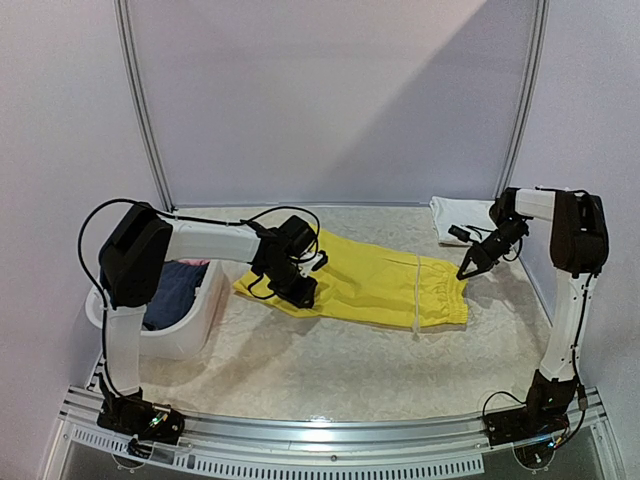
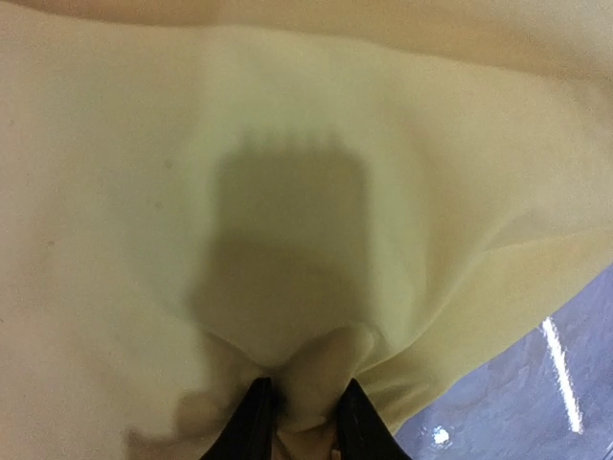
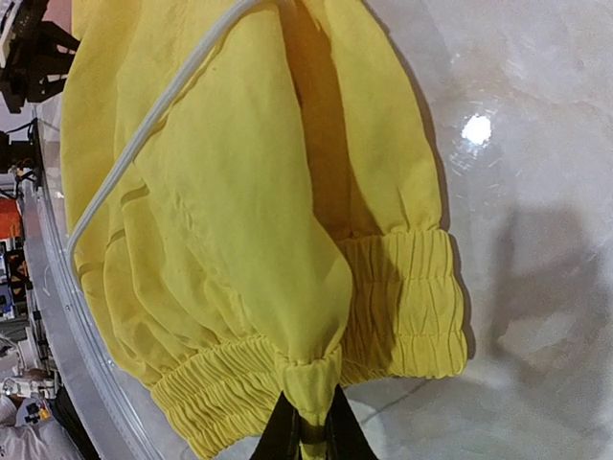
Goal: Fold and stack the mixed laundry pile
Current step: Smooth out the rectangle-folded shorts at the center of the board.
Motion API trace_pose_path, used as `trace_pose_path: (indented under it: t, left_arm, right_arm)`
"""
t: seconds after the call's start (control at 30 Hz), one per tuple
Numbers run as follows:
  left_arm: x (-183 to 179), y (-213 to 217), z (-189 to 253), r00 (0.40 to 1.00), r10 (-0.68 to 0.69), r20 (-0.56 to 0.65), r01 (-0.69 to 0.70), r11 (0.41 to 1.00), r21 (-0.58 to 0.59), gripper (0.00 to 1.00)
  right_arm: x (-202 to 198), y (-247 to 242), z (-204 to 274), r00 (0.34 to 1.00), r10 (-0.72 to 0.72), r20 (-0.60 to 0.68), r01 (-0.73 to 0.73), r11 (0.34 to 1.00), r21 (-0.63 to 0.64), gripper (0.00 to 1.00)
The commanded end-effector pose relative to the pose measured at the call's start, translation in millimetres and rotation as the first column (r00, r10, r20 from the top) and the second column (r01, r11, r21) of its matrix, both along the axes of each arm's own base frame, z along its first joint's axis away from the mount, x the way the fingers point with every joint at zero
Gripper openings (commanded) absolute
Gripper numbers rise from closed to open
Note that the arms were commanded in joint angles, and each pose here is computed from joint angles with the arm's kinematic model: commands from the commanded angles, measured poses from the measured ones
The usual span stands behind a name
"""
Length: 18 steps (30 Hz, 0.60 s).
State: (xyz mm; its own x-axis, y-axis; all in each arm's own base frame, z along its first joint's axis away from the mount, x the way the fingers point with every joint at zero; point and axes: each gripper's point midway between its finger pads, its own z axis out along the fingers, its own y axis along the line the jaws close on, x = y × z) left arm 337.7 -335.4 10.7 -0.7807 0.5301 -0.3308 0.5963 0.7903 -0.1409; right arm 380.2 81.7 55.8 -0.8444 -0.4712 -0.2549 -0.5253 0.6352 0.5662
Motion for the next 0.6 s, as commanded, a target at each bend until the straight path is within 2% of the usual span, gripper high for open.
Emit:
trace_pose_path:
  t: [0.0,0.1,0.27,0.43,0.5,0.57]
  left_arm:
    - [-18.5,23.1,-30.5,0.996,0.006,-0.093,0.001,0.997,0.077,0.25]
    - [-15.8,16.6,-23.3,0.997,-0.003,-0.078,0.007,0.999,0.047,0.29]
    - [-7.5,-2.9,25.8,0.999,-0.035,0.028,0.036,0.998,-0.055,0.33]
    - [4.0,-15.6,92.3,0.981,-0.022,0.194,0.047,0.992,-0.12,0.38]
    - [10.2,-12.0,110.2,0.97,0.027,0.24,0.004,0.992,-0.125,0.44]
    - [20.0,1.5,118.6,0.954,0.127,0.271,-0.103,0.99,-0.1,0.5]
  right_arm:
    - [15.6,-13.4,4.3,0.994,-0.106,0.017,0.106,0.994,-0.034,0.08]
    - [15.8,-17.3,-4.8,0.992,-0.129,-0.01,0.128,0.99,-0.064,0.11]
    - [12.5,-18.0,2.1,0.991,-0.136,-0.014,0.135,0.988,-0.074,0.31]
    - [17.9,-28.2,46.9,0.982,-0.137,0.13,0.154,0.979,-0.132,0.47]
    - [22.2,-30.4,64.7,0.971,-0.131,0.202,0.163,0.975,-0.148,0.53]
    - [25.6,-27.4,74.4,0.961,-0.095,0.259,0.141,0.976,-0.164,0.61]
